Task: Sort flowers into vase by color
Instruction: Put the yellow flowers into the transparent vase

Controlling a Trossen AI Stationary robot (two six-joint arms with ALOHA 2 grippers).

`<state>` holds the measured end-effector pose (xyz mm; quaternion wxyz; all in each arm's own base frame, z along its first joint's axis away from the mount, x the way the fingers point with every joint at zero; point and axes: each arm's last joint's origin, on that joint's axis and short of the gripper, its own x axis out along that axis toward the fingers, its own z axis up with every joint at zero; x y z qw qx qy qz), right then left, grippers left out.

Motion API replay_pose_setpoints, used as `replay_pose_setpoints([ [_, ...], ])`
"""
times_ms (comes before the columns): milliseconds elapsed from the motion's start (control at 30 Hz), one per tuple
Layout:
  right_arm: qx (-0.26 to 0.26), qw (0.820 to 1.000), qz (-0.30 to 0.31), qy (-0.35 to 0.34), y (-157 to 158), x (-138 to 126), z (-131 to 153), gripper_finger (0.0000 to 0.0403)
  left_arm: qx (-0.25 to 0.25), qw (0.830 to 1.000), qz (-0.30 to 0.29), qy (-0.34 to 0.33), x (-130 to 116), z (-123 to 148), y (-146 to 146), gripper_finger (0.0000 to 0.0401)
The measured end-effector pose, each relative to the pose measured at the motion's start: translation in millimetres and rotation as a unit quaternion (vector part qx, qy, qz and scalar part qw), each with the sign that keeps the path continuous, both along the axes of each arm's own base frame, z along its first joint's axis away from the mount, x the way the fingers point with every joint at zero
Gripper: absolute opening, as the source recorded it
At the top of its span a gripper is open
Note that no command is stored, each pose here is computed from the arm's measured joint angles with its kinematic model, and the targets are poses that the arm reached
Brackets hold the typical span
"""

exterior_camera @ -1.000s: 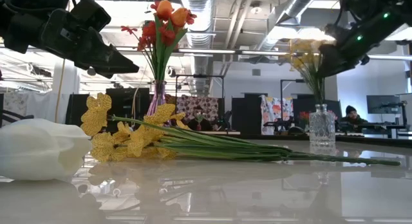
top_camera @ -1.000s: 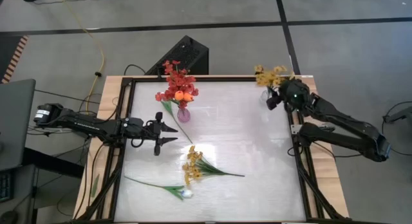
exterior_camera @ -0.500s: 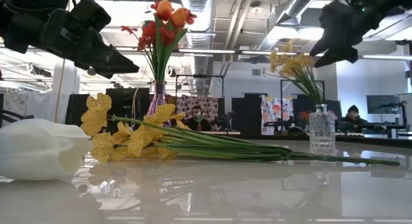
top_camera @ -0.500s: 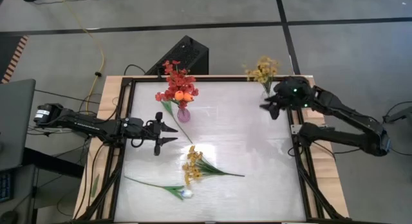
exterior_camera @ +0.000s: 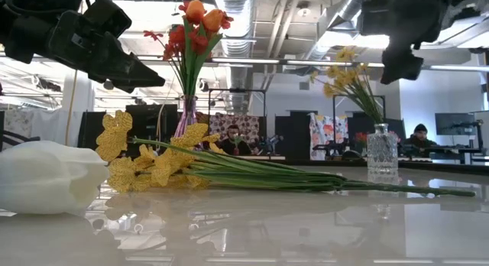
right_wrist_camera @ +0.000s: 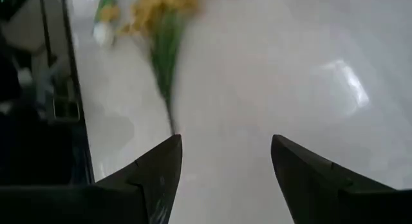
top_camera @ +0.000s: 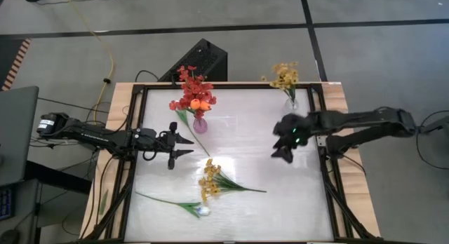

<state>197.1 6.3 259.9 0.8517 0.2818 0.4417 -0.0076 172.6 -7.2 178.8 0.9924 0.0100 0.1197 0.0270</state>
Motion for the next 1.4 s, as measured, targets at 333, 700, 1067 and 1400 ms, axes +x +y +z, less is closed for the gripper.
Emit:
replay_pose_setpoints([
  [333,-0.017,0.994,0.109,0.005,61,74,-28,0.0265,-0.005,1.0,0.001,-0.001,0,0,0,0.0139],
  [700,-0.105,0.976,0.171,0.086,113,145,-49,0.0265,0.02,1.0,-0.005,-0.004,1,3,0,0.0139],
  [1067,-0.139,0.973,0.145,0.116,140,168,-72,0.0265,0.058,0.998,-0.014,-0.008,3,7,0,0.0139],
  [1400,-0.154,0.971,0.094,0.158,142,172,-102,0.0265,0.029,0.999,-0.019,-0.008,3,7,-1,0.0139],
])
